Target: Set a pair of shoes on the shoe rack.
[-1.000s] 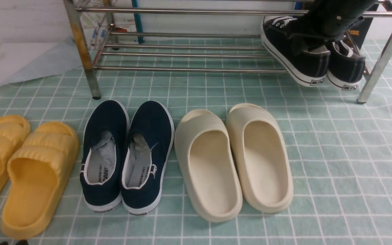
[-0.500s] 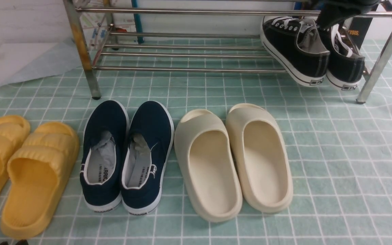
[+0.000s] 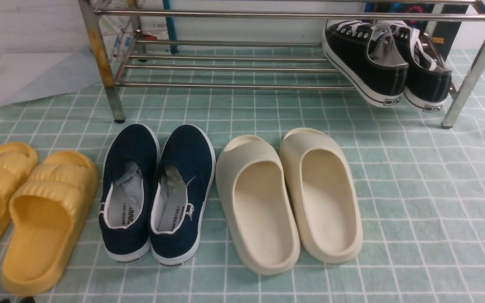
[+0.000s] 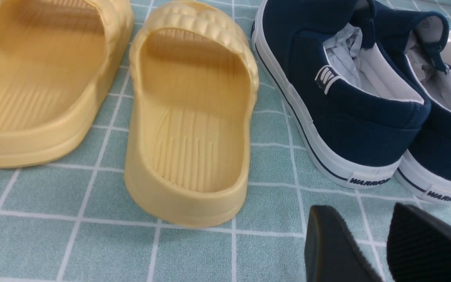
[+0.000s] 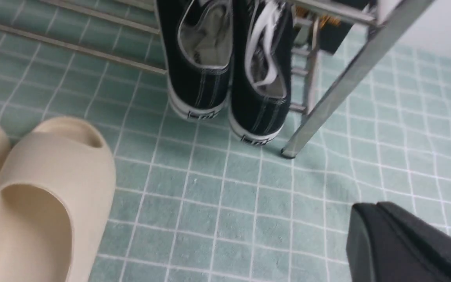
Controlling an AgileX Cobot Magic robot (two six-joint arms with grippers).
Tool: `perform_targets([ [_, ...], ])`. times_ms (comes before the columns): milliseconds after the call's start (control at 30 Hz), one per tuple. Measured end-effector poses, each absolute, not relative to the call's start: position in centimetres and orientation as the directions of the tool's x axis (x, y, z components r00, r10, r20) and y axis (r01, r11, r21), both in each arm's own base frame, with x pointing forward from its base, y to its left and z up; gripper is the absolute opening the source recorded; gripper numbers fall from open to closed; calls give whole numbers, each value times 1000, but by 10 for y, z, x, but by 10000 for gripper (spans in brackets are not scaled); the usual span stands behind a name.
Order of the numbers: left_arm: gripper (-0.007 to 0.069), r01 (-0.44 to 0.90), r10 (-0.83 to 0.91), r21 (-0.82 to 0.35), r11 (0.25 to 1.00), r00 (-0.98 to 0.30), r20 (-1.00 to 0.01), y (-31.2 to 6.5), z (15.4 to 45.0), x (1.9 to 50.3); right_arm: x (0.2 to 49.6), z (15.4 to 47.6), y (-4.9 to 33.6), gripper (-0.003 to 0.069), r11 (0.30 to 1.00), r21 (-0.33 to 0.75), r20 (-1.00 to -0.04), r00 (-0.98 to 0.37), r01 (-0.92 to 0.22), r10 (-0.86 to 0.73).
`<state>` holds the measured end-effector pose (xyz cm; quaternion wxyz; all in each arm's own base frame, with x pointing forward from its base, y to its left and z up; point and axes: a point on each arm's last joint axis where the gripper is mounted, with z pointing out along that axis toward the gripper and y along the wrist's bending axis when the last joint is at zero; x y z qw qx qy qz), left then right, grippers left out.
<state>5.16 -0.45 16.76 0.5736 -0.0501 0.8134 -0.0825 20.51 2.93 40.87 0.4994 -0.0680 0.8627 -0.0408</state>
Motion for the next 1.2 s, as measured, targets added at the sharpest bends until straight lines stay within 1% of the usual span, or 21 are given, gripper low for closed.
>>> perform_targets([
  [33,239,13,-176,-192,981,-337,-925,-4,168,52,197,412,27,8,989,-133,-873,-463,-72,-151],
  [67,239,13,-176,-192,981,-337,-925,-4,168,52,170,396,21,8,991,-118,-898,-419,-67,-135],
  [100,239,13,-176,-192,981,-337,-925,-4,168,52,153,392,18,8,993,-103,-919,-376,-65,-120],
  [167,239,13,-176,-192,981,-337,-925,-4,168,52,123,369,12,8,993,-89,-942,-319,-73,-107],
  [233,239,13,-176,-192,981,-337,-925,-4,168,52,102,349,9,8,994,-79,-958,-269,-82,-98],
  [267,239,13,-176,-192,981,-337,-925,-4,168,52,97,343,8,8,994,-76,-962,-255,-85,-95],
  [300,239,13,-176,-192,981,-337,-925,-4,168,52,76,320,5,9,993,-65,-982,-171,-100,-82],
  [367,239,13,-176,-192,981,-337,-925,-4,168,52,61,300,3,10,992,-46,-995,-83,-116,-56],
  [400,239,13,-176,-192,981,-337,-925,-4,168,52,53,287,3,9,991,-32,-999,-19,-130,-34],
  [433,239,13,-176,-192,981,-337,-925,-4,168,52,52,285,3,9,991,-29,-999,-10,-132,-31],
  [467,239,13,-176,-192,981,-337,-925,-4,168,52,45,269,3,9,989,-17,-998,54,-148,-9],
  [500,239,13,-176,-192,981,-337,-925,-4,168,52,45,267,3,9,988,-15,-998,60,-151,-6],
  [533,239,13,-176,-192,981,-337,-925,-4,168,52,46,253,5,9,986,-17,-997,79,-165,-4],
  [600,239,13,-176,-192,981,-337,-925,-4,168,52,48,240,7,11,983,-14,-996,87,-182,2],
  [700,239,13,-176,-192,981,-337,-925,-4,168,52,50,234,9,14,977,54,-994,87,-206,73],
  [800,239,13,-176,-192,981,-337,-925,-4,168,52,50,235,10,15,969,119,-987,84,-218,140],
  [900,239,13,-176,-192,981,-337,-925,-4,168,52,50,235,10,16,948,221,-968,68,-230,242],
  [933,239,13,-176,-192,981,-337,-925,-4,168,52,50,235,10,17,944,236,-964,64,-231,257],
  [1033,239,13,-176,-192,981,-337,-925,-4,168,52,50,236,10,20,940,250,-961,61,-231,271],
  [1200,239,13,-176,-192,981,-337,-925,-4,168,52,50,236,10,23,942,245,-962,63,-230,266],
])
